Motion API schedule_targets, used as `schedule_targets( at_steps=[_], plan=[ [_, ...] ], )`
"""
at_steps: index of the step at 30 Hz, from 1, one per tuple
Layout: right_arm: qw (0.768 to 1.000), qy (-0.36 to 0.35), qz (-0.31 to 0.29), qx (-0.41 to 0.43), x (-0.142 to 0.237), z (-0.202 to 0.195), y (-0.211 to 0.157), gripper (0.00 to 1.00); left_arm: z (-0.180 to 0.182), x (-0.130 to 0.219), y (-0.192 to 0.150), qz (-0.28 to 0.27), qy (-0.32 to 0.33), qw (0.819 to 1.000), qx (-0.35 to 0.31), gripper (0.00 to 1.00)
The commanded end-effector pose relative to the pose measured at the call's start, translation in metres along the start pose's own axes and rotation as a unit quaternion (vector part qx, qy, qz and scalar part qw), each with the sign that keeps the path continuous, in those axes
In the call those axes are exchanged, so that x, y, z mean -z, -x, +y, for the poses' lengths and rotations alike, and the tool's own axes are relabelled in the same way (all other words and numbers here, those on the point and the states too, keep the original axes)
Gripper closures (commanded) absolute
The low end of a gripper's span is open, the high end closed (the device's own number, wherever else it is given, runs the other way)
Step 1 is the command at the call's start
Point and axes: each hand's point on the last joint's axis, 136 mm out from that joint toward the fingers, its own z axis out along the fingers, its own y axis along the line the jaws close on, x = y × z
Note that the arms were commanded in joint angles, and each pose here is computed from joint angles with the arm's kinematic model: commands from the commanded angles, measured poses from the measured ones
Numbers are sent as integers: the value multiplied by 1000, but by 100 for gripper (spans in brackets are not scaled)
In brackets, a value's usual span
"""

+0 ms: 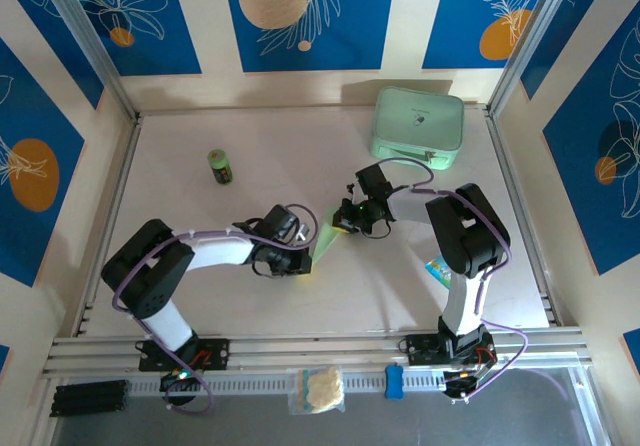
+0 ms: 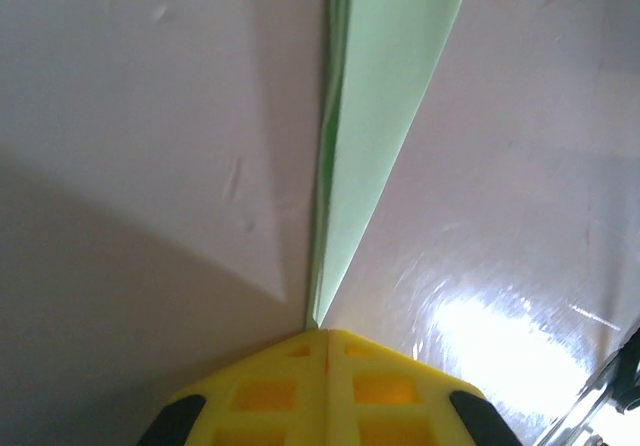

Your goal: Fold a paper plane with a square sheet of paper (pick it up from the middle)

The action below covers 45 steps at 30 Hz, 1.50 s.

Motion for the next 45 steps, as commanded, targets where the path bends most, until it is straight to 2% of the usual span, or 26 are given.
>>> schedule_targets(
  at_steps=[1, 6, 10, 16, 19, 22, 29, 36, 41, 45],
  plan=[
    [997, -70, 17, 15, -4, -24, -9, 95, 16, 14, -18, 30, 43, 999, 6, 99],
    [996, -49, -12, 68, 36, 26, 6, 89, -5, 64, 32, -66, 32, 997, -13, 81],
    [993, -68, -50, 79, 75, 50, 15, 73, 3, 111, 68, -153, 57, 986, -14, 60],
    [982, -166, -84, 42, 104, 39, 6, 49, 28, 158, 106, -244, 108, 963, -19, 28],
    [971, -218, -92, 20, 108, 32, -3, 42, 41, 174, 118, -283, 136, 949, -19, 12],
    [963, -252, -91, -11, 102, 29, -9, 39, 49, 181, 127, -313, 144, 939, -17, 1],
    [948, -296, -98, -65, 71, 33, -21, 34, 64, 179, 127, -320, 155, 934, -14, 1],
    [931, -345, -85, -89, 41, 31, -23, 34, 72, 169, 121, -306, 145, 941, -9, 1],
    [919, -373, -70, -104, 32, 20, -27, 37, 73, 164, 117, -298, 137, 945, -6, 0],
    [915, -383, -66, -108, 30, 14, -30, 43, 75, 163, 115, -297, 135, 945, -4, 1]
  ],
)
